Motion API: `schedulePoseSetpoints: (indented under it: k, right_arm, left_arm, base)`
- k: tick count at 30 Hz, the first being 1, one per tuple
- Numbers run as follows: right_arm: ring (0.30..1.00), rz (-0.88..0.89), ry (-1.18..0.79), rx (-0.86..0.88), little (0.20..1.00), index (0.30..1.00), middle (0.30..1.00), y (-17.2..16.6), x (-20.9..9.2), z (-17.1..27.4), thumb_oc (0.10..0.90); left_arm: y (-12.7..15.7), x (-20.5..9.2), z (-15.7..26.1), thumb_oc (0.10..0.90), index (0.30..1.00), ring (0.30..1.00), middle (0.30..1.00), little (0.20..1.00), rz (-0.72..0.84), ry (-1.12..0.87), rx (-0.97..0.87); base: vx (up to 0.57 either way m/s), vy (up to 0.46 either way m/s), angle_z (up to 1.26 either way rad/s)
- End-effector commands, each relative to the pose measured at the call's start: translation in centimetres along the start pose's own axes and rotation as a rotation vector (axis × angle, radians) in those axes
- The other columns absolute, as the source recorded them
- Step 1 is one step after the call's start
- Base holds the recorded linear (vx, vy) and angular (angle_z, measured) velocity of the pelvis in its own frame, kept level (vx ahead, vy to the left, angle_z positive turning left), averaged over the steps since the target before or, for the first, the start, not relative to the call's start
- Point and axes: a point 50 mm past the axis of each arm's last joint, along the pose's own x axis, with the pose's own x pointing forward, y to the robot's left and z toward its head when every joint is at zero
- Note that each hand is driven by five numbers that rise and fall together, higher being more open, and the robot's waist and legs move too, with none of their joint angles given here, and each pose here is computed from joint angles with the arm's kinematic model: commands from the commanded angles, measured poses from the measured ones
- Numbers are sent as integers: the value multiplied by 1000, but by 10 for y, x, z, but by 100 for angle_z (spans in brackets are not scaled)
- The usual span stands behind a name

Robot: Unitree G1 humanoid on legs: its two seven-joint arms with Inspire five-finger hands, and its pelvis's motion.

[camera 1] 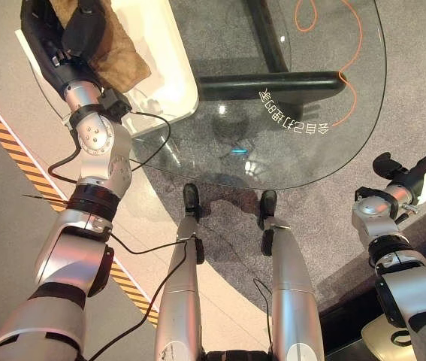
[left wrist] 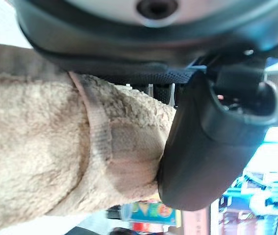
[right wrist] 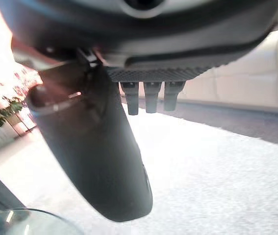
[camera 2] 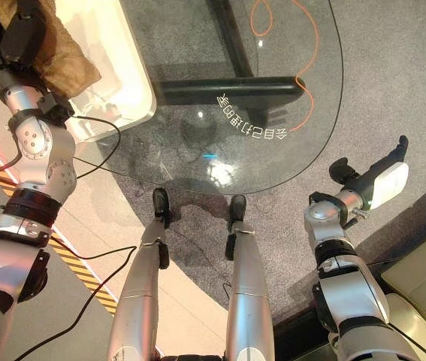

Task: Wipe the table with a cloth and put it in the basket.

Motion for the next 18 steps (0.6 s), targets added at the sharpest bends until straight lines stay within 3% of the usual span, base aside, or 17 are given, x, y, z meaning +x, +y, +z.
schedulePoseSetpoints:
  k: [1, 18]
  right_arm:
    - [900, -69, -6, -18, 900, 900, 900, -21, 19, -1, 800]
    - [900, 26, 73, -128, 900, 900, 900, -18, 15, -20, 800]
  left_arm:
    - [-9, 38, 74, 100, 300, 300, 300, 200, 18, -280, -4]
    - [13, 52, 46, 100, 300, 300, 300, 200, 142, -94, 285]
  base:
    - [0, 0, 0]
    - [8, 23, -2]
